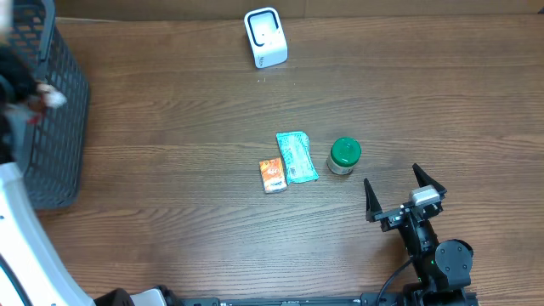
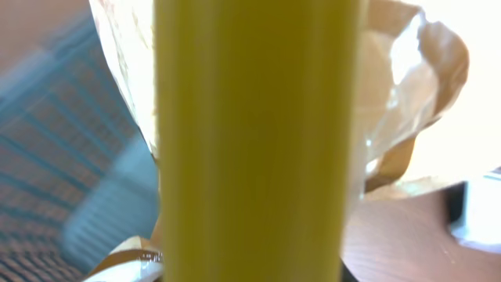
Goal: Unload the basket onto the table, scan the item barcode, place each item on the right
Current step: 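Grasp the bag with yellow marker and red bar, lift out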
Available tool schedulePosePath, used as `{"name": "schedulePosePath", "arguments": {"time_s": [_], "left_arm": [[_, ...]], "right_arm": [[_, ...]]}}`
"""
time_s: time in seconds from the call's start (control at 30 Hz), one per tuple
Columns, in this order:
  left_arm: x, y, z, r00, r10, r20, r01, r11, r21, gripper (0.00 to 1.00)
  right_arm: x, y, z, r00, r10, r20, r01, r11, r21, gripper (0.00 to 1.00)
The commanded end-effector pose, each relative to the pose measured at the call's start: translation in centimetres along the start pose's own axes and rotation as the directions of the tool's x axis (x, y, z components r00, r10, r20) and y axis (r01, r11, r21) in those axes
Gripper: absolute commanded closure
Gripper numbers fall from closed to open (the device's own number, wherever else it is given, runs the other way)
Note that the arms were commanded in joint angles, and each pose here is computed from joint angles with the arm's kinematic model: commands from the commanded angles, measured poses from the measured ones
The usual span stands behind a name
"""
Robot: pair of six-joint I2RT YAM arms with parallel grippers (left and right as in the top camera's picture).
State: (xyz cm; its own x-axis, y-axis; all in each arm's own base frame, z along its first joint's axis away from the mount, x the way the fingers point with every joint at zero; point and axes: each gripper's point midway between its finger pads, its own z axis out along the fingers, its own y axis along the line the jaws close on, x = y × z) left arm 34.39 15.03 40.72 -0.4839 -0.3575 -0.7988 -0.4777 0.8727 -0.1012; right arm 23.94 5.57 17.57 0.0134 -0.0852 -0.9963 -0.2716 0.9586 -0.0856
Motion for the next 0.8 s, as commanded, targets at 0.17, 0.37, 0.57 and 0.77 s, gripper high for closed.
{"name": "schedulePosePath", "arguments": {"time_s": [0.17, 0.37, 0.57, 0.77], "left_arm": [[10.0, -6.9, 3.1, 0.950, 0.057, -0.306, -0.046, 0.998, 0.042, 0.96], [18.7, -9.4, 7.4, 0.889, 0.153, -0.432, -0.156, 0.987, 0.028, 0.96], [26.8, -10.3, 11.3, 0.857, 0.258, -0.445, -0.283, 0.959, 0.012, 0.96], [32.8, -10.6, 13.3, 0.844, 0.310, -0.438, -0.319, 0.946, 0.056, 0.96]], "right_arm": [[0.3, 0.2, 0.0, 1.000, -0.001, 0.000, 0.001, 1.000, -0.010, 0.00], [0.3, 0.2, 0.0, 1.000, -0.001, 0.000, 0.001, 1.000, -0.010, 0.00], [0.3, 0.2, 0.0, 1.000, -0.001, 0.000, 0.001, 1.000, -0.010, 0.00], [0.3, 0.2, 0.0, 1.000, -0.001, 0.000, 0.001, 1.000, -0.010, 0.00]]}}
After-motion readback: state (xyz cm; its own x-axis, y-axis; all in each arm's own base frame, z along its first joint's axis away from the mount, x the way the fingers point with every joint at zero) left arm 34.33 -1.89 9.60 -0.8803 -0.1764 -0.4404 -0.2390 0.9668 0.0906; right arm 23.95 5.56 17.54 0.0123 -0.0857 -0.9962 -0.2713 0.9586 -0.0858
